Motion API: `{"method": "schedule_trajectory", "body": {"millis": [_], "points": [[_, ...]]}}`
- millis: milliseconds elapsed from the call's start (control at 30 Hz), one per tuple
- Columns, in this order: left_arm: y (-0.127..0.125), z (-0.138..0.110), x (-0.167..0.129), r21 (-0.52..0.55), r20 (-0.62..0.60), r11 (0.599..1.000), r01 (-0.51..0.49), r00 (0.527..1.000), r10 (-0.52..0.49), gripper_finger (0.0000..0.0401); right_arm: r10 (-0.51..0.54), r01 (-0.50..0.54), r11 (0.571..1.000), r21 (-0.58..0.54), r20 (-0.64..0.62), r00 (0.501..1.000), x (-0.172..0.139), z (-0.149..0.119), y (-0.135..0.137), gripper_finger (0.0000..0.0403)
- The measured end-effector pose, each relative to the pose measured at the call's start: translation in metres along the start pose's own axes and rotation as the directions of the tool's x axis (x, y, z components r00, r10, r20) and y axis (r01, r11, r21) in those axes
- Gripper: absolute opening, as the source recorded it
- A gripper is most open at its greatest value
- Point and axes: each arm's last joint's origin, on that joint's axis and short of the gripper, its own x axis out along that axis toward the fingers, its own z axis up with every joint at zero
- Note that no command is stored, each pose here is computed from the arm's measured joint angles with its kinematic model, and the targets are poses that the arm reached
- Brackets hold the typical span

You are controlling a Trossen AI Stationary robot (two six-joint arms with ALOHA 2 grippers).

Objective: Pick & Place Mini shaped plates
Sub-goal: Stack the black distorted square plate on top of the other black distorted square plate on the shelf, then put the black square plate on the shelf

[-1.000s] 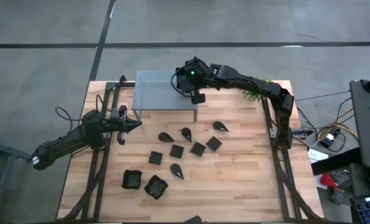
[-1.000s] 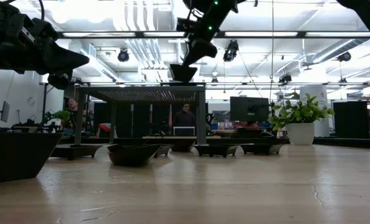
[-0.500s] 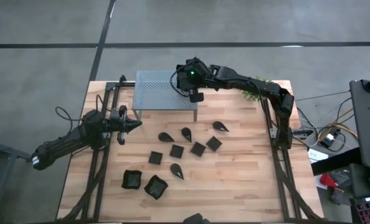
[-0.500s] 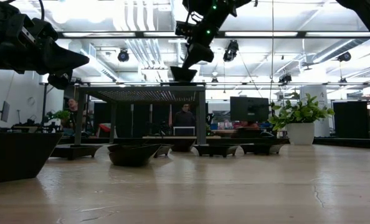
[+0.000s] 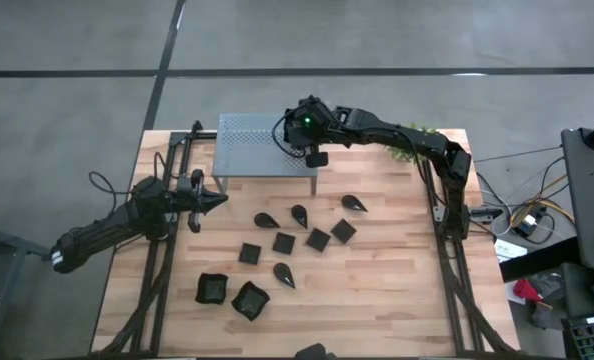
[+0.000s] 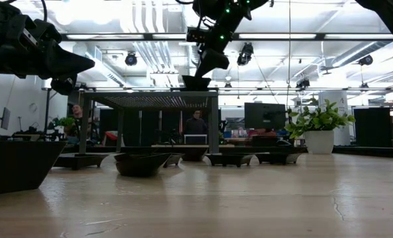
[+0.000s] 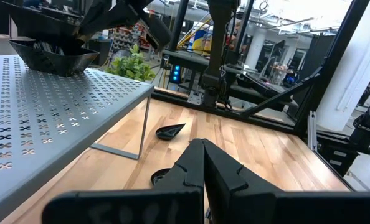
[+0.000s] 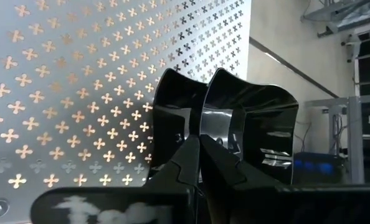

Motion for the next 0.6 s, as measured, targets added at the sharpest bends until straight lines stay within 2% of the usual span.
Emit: {"method": "schedule_trajectory", "body": {"millis": [133,433,600], "points": [[0.000,0.000,0.000,0.000,0.000,1.000,0.000,1.000,0.000,0.0003,0.001,-0.001,1.000,0.008,-0.001,1.000,0.000,0.000,0.001,0.0027],[0.000,0.000,0.000,0.000,0.000,1.000,0.000,1.000,0.000,0.0003,-0.001,0.001,1.000,0.015,0.010,1.000,-0.001,0.003,0.002,0.0100],[0.000,0.000,0.000,0.000,0.000,1.000,0.000,1.000,0.000,0.0003,0.006,-0.008,0.999,0.037,0.033,0.999,-0.006,0.012,0.011,0.0120]]}}
